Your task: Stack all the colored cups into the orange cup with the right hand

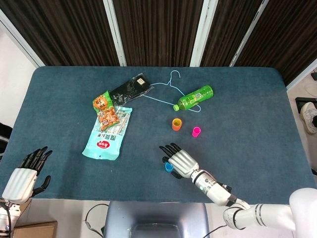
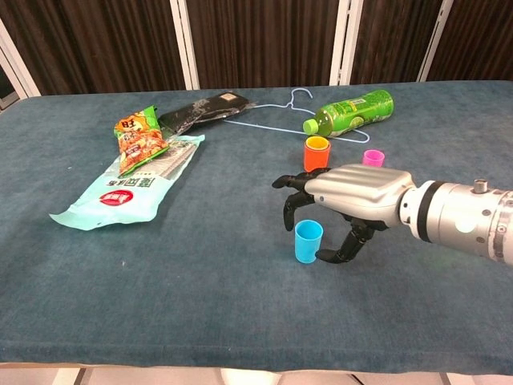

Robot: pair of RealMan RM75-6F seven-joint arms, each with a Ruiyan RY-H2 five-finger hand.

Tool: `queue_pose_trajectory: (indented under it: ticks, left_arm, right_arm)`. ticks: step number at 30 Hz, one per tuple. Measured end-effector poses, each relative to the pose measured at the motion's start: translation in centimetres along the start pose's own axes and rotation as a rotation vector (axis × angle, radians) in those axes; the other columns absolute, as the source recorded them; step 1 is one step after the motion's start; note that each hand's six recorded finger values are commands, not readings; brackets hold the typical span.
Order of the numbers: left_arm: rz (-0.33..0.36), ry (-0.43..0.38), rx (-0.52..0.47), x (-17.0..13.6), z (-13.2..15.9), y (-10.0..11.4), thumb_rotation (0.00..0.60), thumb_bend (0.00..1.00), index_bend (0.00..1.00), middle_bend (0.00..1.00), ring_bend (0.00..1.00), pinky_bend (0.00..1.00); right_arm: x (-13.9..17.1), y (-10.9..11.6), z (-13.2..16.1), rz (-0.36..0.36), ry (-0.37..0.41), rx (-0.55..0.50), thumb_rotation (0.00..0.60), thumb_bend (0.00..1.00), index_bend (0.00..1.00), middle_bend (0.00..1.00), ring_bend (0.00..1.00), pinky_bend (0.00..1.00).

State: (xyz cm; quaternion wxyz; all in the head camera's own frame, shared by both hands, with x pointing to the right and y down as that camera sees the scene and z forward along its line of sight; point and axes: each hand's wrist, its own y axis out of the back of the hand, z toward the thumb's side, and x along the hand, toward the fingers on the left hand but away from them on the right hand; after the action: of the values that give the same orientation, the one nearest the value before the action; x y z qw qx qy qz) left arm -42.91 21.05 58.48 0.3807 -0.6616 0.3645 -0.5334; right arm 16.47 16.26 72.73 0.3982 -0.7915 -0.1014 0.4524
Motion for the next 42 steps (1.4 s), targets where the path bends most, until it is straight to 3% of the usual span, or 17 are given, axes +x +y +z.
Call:
queue_pose_trajectory:
  ticks: [7, 13, 18, 22, 29, 35, 42]
  left_arm:
    - [0.004, -0.001, -0.003, -0.1, -0.1, 0.2, 0.6, 0.45, 0.0, 0.0, 0.0, 0.13]
    - [0.004, 0.001, -0.004, -0.1, -0.1, 0.2, 0.6, 0.45, 0.0, 0.0, 0.0, 0.13]
    - [0.004, 0.002, -0.002, -0.1, -0.1, 0.2, 0.6, 0.45, 0.0, 0.0, 0.0, 0.13]
    - [0.002, 0.002, 0.003, -0.1, 0.0, 0.1, 0.6, 0.45, 0.0, 0.0, 0.0, 0.13]
    - [-0.006, 0.006, 0.007, 0.2, -0.1, -0.2, 0.6, 0.45, 0.0, 0.0, 0.0, 0.13]
    - [-0.013, 0.012, 0.007, 0.4, -0.2, -0.3, 0.6, 0.45, 0.0, 0.0, 0.0, 0.13]
    - [-0.011, 0.014, 0.003, 0.5, -0.4, -0.1, 0.6, 0.45, 0.0, 0.0, 0.0, 0.13]
  right_arm:
    - [-0.5, -0.1, 0.2, -0.015, -0.015, 0.004, 0.6, 0.49, 0.6, 0.0, 0.0, 0.0]
    - [-0.6, 0.9, 0.0, -0.059, -0.04, -0.006, 0.6, 0.5, 0.62, 0.0, 0.0, 0.0]
    - [-0.8, 3.0, -0.7, -0.131, -0.067, -0.037, 0.6, 0.5, 0.63, 0.0, 0.0, 0.0]
    - [-1.6, 5.9, -1.8, -0.235, -0.111, -0.046, 0.6, 0.5, 0.63, 0.01, 0.0, 0.0]
    - [-4.8, 10.2, -5.5, -0.367, -0.274, -0.048, 0.6, 0.5, 0.64, 0.01, 0.0, 0.0]
    - [-7.1, 10.6, -7.2, -0.365, -0.373, -0.028, 0.6, 0.5, 0.64, 0.01, 0.0, 0.0]
    - [-8.5, 9.6, -8.1, -0.33, -0.422, 0.012, 0.6, 0.5, 0.64, 0.01, 0.0, 0.0]
